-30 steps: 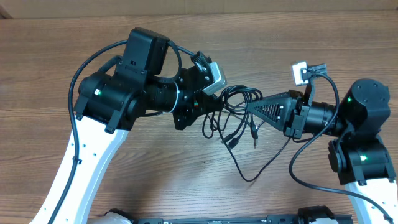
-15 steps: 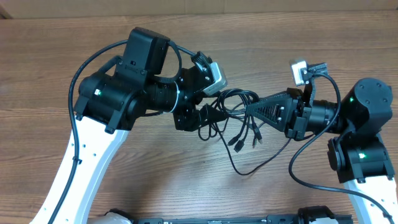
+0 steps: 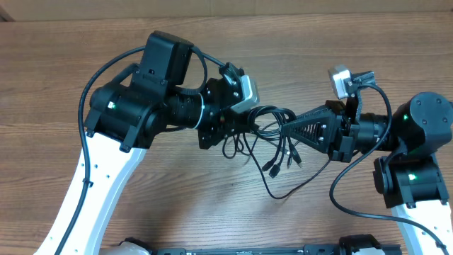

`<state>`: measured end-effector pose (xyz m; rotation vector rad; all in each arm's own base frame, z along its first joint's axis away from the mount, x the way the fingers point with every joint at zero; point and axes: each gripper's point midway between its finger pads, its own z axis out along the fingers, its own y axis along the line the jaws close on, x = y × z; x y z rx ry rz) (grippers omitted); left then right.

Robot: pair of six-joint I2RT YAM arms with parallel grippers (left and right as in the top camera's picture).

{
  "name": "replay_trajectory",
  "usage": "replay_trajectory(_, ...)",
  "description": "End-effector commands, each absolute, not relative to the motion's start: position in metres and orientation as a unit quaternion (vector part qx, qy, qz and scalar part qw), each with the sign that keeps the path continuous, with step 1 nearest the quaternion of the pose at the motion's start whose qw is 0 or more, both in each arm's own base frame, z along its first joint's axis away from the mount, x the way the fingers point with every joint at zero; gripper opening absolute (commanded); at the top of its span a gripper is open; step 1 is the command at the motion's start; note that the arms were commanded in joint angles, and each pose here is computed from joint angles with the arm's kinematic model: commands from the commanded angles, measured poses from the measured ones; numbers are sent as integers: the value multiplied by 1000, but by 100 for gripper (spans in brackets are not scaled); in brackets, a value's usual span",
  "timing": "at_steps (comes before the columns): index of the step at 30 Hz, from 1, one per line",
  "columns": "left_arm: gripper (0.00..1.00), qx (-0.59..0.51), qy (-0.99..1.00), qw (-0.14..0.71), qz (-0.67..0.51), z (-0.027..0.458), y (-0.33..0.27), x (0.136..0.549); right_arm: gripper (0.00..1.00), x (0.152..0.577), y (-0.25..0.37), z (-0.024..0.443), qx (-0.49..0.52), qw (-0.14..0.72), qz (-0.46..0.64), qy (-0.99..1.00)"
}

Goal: Untangle cables

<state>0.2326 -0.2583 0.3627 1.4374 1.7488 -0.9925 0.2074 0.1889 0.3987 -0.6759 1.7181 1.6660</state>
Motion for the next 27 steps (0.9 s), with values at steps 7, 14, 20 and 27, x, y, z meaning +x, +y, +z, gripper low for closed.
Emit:
replay_trajectory(7, 4, 583, 635, 351, -366, 370, -258, 229, 4, 201, 190, 396, -298, 340, 622, 640)
replay_trajectory(14, 4, 551, 705, 320, -312, 348, -242, 241, 23, 239, 179, 343, -160, 331, 563, 740)
replay_trajectory(20, 4, 510, 754, 306, -279, 339, -232, 253, 36, 260, 157, 296, -41, 312, 484, 817)
replay_trajectory(27, 4, 442, 813, 293, -242, 329, -218, 268, 44, 251, 161, 300, -92, 326, 481, 808)
